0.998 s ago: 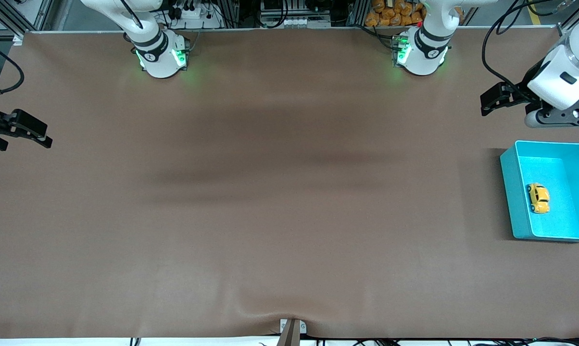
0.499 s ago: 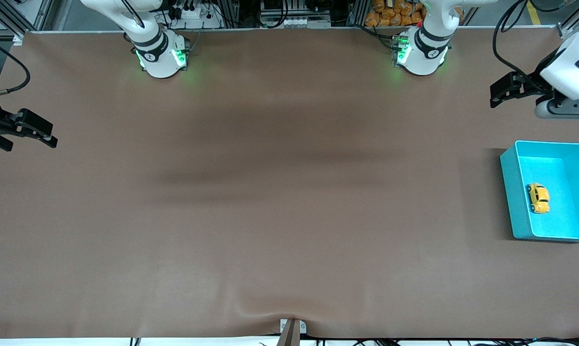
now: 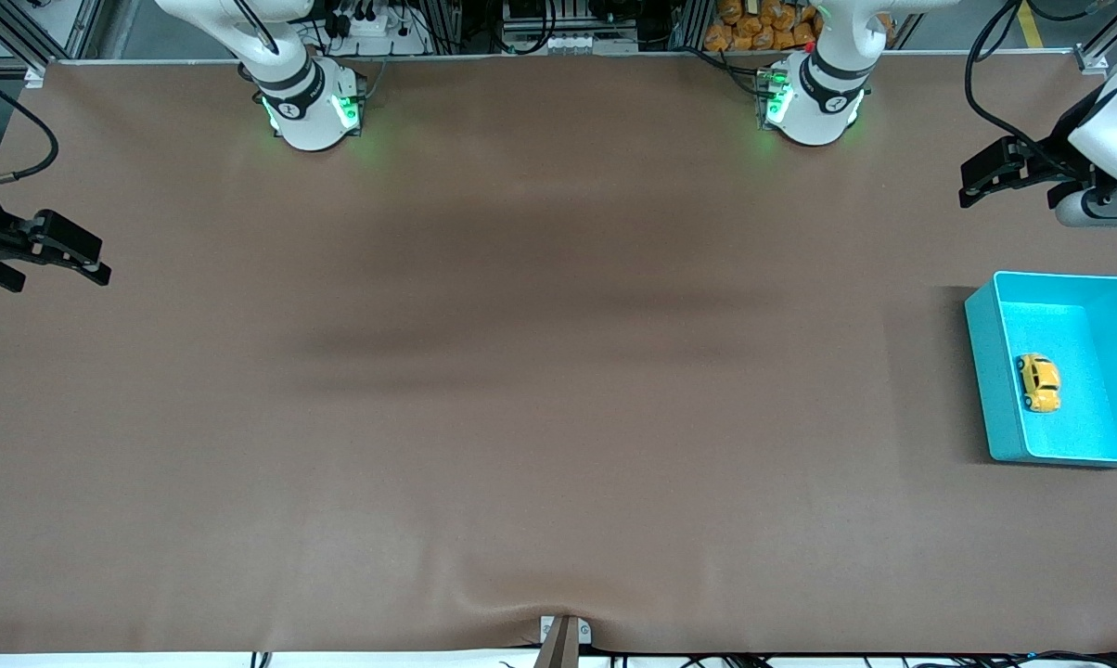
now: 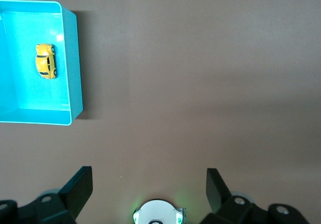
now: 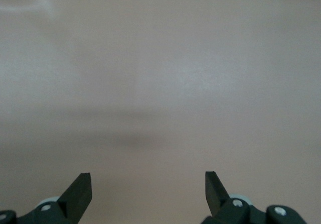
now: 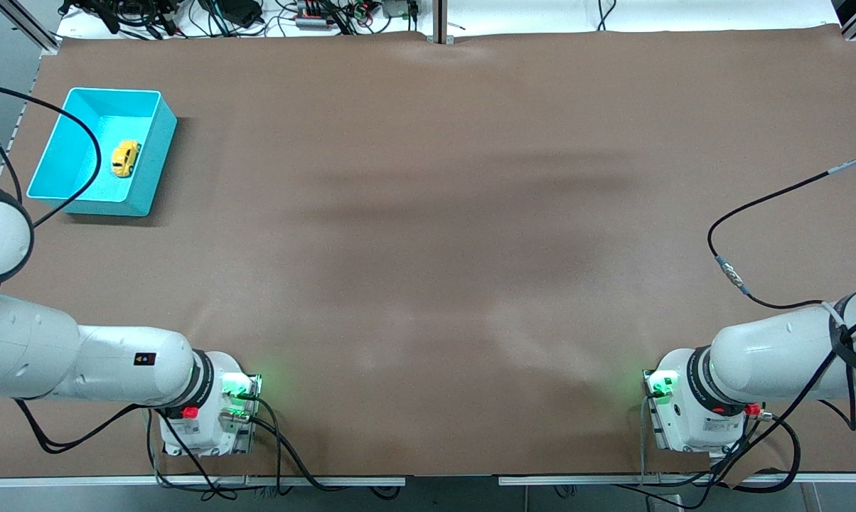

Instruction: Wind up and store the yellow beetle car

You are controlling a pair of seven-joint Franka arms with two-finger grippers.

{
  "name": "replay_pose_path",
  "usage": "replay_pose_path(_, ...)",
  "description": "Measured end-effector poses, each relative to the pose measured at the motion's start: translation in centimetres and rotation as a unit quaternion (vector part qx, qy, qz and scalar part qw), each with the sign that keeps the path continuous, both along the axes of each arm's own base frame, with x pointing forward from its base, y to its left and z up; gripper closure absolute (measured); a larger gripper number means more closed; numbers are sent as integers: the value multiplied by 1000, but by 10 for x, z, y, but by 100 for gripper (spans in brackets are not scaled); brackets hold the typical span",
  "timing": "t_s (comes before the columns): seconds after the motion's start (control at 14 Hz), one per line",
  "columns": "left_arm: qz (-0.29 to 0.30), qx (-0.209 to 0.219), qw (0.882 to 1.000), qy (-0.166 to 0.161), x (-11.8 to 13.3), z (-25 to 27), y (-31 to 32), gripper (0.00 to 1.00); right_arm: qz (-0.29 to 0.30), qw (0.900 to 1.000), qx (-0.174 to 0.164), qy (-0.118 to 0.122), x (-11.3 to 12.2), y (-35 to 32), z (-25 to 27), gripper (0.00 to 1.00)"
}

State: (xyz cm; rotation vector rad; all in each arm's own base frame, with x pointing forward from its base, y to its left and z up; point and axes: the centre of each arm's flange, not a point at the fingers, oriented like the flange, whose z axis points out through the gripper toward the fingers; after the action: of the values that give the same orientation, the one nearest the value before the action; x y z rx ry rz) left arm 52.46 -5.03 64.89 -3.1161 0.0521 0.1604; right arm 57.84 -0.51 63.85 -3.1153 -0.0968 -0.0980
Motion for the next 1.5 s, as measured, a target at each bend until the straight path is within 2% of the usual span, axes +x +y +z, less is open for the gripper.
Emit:
replay_pose_path(1.0,-4,-3,999,-33,7,6,-5,0,0,1000,0,0,0,0,0,0)
replay_pose_path(1.5,-4,-4,999,-36,8,6,-5,0,0,1000,0,-1,0,0,0,0)
